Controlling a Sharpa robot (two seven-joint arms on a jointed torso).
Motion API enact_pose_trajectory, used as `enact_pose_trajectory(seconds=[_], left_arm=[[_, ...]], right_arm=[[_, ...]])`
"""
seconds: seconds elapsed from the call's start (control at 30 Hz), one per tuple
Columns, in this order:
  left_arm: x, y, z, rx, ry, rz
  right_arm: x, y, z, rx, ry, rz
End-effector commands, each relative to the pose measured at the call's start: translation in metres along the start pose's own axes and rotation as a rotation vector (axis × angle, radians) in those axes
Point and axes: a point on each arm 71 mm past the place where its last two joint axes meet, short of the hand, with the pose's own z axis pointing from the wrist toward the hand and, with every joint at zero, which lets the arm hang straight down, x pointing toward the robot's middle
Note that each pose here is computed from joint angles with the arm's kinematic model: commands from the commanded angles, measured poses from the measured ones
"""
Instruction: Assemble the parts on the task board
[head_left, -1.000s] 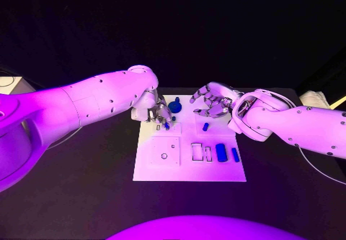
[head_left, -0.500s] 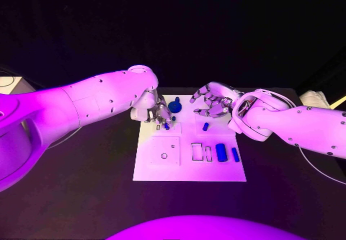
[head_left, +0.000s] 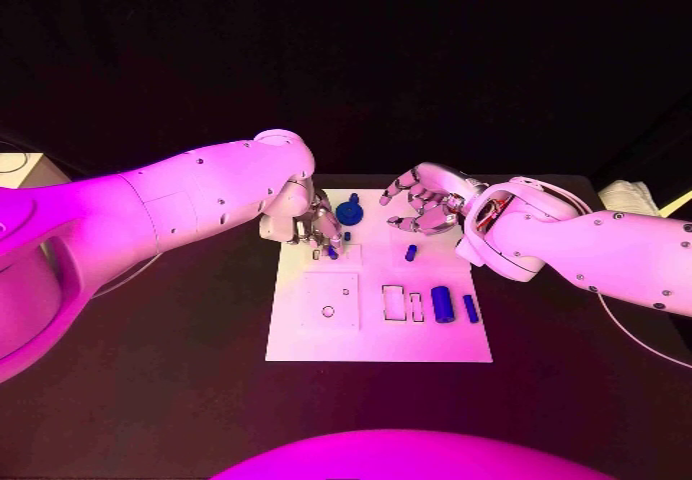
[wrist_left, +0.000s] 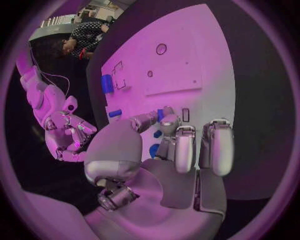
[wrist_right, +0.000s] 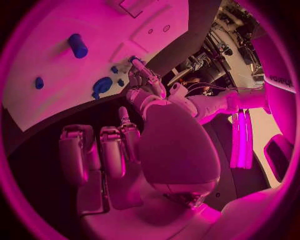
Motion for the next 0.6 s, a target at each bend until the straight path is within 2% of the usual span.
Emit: enact_pose_trajectory(seconds=[0.03,0.6], left_arm=[[0.0008,-0.0006,0.0000,0.004,0.011,0.015],[0.0017,-0.0030,0.0004,0.006,0.017,0.022]], right_arm=[[0.0001,0.0007,-0.0001,-0.009,0.001,-0.009],[0.0000,0.0007,-0.0006,-0.008,0.002,-0.008]])
